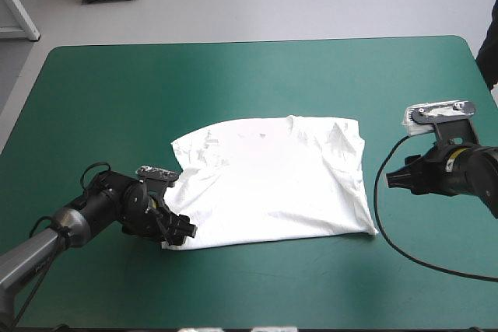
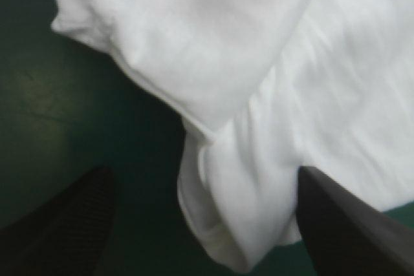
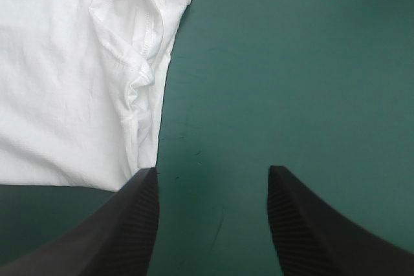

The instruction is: Fold the cloth

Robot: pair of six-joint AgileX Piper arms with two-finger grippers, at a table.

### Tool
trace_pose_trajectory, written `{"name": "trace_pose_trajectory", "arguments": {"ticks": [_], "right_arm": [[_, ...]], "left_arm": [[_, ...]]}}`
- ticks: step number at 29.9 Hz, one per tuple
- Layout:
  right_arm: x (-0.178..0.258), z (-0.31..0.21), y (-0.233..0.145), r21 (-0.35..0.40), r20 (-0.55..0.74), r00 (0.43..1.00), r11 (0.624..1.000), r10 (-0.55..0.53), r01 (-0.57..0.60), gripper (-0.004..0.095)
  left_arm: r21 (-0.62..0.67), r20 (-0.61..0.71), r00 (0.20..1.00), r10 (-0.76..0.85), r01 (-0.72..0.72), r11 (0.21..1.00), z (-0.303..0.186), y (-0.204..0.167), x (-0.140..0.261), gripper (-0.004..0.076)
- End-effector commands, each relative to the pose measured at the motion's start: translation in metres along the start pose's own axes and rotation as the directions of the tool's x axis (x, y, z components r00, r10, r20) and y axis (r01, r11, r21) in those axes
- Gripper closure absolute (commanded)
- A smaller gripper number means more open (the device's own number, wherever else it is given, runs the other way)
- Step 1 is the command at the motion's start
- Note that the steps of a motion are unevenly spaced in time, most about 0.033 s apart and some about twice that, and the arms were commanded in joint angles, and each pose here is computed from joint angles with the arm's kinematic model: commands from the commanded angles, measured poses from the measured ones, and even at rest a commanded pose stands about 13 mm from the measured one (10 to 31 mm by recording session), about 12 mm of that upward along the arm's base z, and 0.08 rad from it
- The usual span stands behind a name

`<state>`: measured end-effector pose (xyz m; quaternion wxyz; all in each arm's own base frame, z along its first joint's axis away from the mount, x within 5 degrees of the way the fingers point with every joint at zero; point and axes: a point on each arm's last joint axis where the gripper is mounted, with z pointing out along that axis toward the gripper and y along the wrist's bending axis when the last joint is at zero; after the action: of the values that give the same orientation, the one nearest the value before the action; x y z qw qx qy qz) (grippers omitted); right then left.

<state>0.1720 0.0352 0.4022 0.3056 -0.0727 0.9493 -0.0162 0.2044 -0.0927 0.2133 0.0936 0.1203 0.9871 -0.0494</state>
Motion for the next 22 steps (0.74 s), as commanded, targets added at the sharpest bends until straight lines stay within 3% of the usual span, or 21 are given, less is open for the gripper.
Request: {"name": "trace_pose_trajectory", "arguments": {"ticks": [1,4,13,16,22], "right_arm": [[-0.004,-0.01,-0.004,0.02,0.071,0.997,1.0,0.001,-0.003,0.0412],[-0.003,-0.009,-0.004,0.019,0.062,0.998,1.0,0.002,-0.003,0.0412],[0.02,0.028,0.003,0.001,-0.064,0.997,0.999,0.034,-0.034,0.0412],[0.03,0.047,0.008,-0.035,-0.089,0.995,0.998,0.042,-0.046,0.0412],[0.034,0.08,0.02,-0.105,-0.096,0.993,0.991,0.07,-0.08,0.0373]], "left_arm": [[0.021,0.026,0.999,-0.022,0.021,1.0,0.003,-0.004,-0.009,0.0162],[0.043,0.002,0.999,-0.046,0.046,0.998,0.013,-0.006,-0.01,0.0219],[0.089,-0.064,0.998,-0.027,0.032,0.996,0.041,-0.012,-0.016,0.0621],[0.089,-0.07,0.998,-0.005,0.011,0.996,0.049,-0.012,-0.018,0.0732],[0.092,-0.078,0.997,0.005,0.002,0.996,0.053,-0.012,-0.019,0.0734]]}}
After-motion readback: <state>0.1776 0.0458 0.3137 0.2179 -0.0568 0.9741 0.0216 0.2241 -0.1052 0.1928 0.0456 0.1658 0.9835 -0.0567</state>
